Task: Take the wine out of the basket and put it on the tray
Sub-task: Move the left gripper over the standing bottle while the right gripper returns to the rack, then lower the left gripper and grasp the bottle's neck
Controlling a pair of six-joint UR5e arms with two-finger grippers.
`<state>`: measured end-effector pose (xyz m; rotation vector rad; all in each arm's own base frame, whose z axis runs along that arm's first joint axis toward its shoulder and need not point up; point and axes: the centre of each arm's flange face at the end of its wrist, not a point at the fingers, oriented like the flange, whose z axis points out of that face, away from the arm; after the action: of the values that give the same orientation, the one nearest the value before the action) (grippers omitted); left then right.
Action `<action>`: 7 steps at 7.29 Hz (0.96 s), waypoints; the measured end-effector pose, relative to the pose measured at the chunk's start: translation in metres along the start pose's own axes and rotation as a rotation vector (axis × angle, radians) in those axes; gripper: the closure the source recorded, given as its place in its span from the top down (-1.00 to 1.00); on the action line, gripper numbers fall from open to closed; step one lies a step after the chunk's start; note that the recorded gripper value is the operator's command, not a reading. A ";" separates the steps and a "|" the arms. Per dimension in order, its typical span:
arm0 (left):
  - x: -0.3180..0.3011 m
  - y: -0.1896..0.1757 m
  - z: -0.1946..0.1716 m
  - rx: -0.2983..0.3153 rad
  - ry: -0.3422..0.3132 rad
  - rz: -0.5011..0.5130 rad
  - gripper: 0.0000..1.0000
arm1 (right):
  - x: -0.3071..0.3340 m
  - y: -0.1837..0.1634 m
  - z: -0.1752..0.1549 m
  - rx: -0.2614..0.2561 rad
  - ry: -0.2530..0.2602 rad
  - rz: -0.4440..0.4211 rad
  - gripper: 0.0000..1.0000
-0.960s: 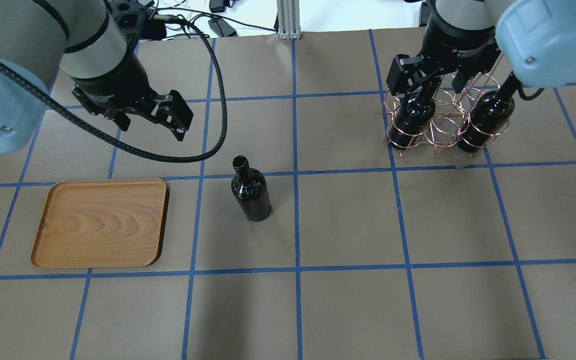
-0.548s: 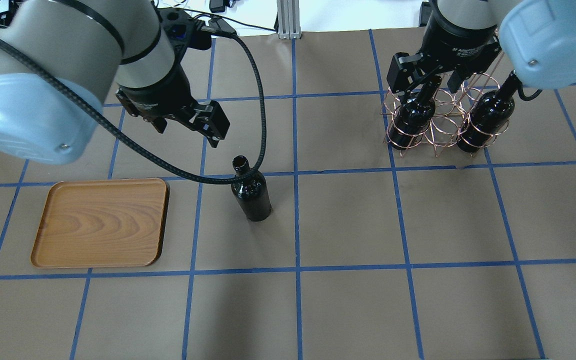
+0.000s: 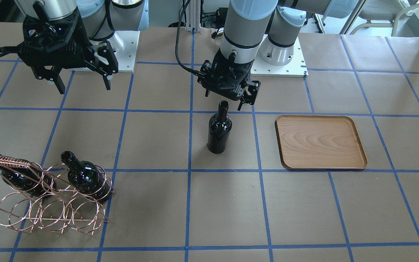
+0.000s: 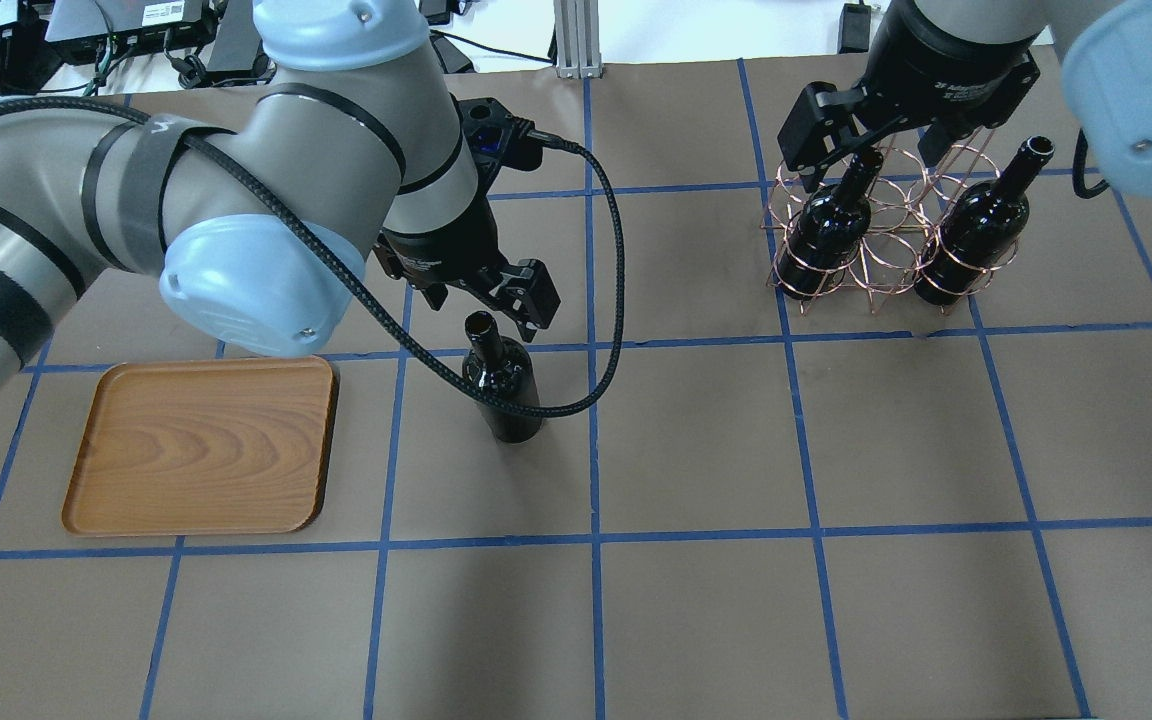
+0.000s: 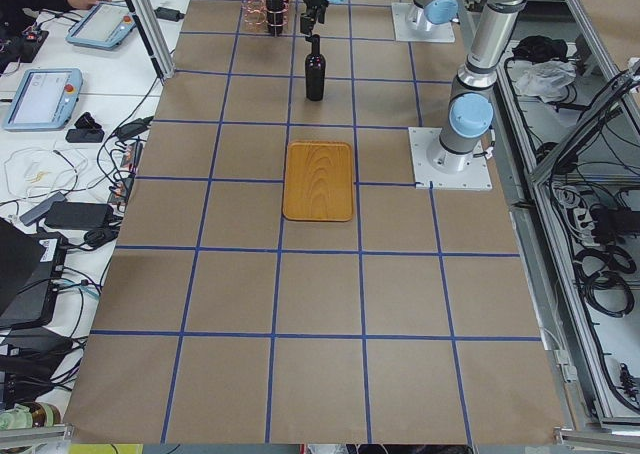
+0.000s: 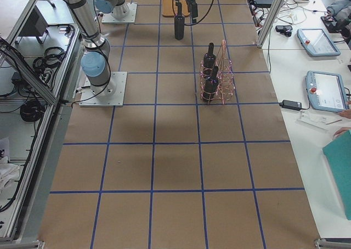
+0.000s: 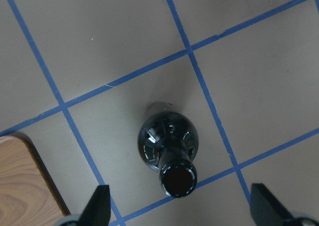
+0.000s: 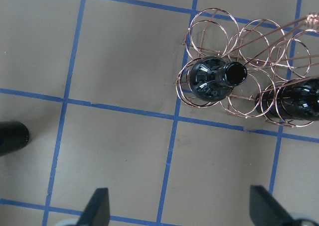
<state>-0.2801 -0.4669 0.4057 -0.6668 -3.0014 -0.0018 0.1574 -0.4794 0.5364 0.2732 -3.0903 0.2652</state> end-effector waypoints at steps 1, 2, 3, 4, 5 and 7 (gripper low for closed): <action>-0.001 -0.003 0.009 -0.004 -0.001 0.020 0.94 | 0.000 0.003 -0.004 0.003 0.001 0.001 1.00; -0.002 -0.006 0.017 -0.011 -0.001 0.046 0.81 | 0.000 0.004 -0.004 0.003 0.002 0.003 1.00; -0.003 -0.007 0.021 -0.018 -0.002 0.063 0.74 | 0.000 0.003 -0.003 0.002 0.003 0.004 1.00; -0.005 -0.009 0.026 -0.026 -0.001 0.070 0.60 | 0.001 0.003 -0.001 -0.003 0.004 0.006 1.00; -0.007 -0.011 0.031 -0.035 -0.001 0.072 0.59 | 0.001 0.002 0.000 -0.005 0.005 0.007 1.00; -0.009 -0.013 0.036 -0.046 0.001 0.072 0.50 | 0.002 0.001 0.001 -0.005 0.008 0.005 1.00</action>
<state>-0.2799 -0.4823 0.3689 -0.7781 -2.9834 -0.0679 0.1553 -0.4786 0.5350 0.2638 -3.0833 0.2588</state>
